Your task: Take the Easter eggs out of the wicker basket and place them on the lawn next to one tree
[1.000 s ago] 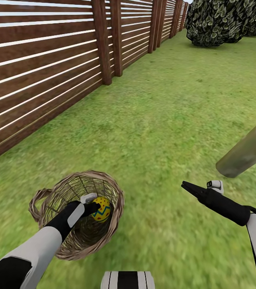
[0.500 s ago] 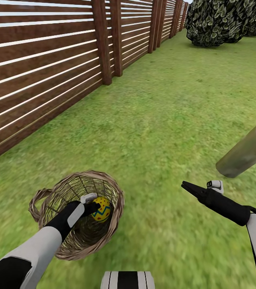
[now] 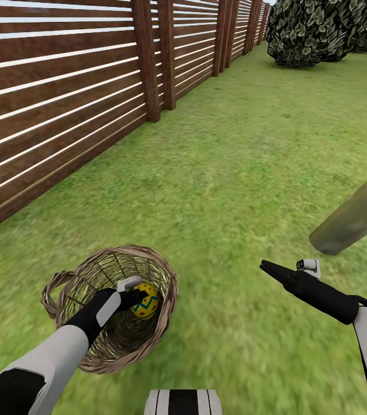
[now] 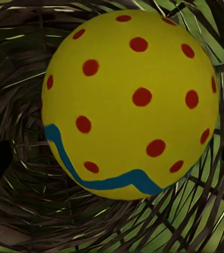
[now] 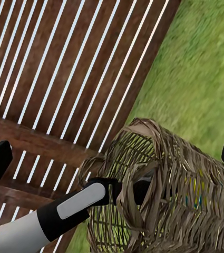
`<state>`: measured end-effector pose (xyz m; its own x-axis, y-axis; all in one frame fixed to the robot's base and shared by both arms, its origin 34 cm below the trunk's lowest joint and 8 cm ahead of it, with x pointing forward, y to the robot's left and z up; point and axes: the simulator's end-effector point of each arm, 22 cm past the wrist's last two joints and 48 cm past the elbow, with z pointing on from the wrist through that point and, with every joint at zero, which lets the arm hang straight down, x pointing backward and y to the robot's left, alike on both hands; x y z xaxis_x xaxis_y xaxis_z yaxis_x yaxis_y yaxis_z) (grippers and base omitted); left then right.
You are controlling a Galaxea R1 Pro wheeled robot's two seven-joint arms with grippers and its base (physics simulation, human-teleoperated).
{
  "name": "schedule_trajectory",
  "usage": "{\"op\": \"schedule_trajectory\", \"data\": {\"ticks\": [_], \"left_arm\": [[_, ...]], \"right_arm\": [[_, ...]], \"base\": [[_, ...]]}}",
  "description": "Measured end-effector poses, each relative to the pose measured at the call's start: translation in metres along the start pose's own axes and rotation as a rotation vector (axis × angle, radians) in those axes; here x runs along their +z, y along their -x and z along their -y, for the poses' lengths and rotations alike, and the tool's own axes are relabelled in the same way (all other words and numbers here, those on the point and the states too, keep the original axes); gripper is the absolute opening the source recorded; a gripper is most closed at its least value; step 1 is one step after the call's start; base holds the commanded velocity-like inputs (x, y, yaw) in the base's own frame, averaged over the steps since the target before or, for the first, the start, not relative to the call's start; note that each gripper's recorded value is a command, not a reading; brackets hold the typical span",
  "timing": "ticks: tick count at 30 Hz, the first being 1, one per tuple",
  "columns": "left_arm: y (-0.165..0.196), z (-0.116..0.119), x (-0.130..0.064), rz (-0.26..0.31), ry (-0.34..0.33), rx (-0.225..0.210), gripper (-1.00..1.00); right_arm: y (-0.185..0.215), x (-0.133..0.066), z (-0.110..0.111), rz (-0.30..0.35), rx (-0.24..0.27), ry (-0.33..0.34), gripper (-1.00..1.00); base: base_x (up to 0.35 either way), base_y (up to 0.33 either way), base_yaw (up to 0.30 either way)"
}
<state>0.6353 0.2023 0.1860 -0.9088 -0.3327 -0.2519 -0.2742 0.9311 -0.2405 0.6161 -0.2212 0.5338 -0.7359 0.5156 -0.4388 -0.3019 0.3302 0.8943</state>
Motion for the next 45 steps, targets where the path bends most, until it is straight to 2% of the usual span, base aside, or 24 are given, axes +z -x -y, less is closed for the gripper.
{"op": "schedule_trajectory", "data": {"ticks": [13,18,29,45], "left_arm": [[0.0,0.002,0.0,0.001,-0.008,0.0,1.0],[-0.006,-0.001,0.007,-0.013,-0.005,-0.003,1.0],[0.024,0.021,-0.004,0.056,-0.051,0.011,1.0],[0.024,0.021,-0.001,0.057,-0.053,0.009,1.0]], "right_arm": [[0.0,0.0,0.0,0.0,0.0,0.0,1.0],[-0.004,0.001,0.008,-0.005,0.013,-0.008,1.0],[-0.004,0.001,0.008,-0.005,0.013,-0.008,1.0],[-0.005,0.002,0.012,-0.008,0.019,-0.013,1.0]], "base": [[0.0,0.0,0.0],[0.0,0.0,0.0],[0.0,0.0,0.0],[0.0,0.0,0.0]]}}
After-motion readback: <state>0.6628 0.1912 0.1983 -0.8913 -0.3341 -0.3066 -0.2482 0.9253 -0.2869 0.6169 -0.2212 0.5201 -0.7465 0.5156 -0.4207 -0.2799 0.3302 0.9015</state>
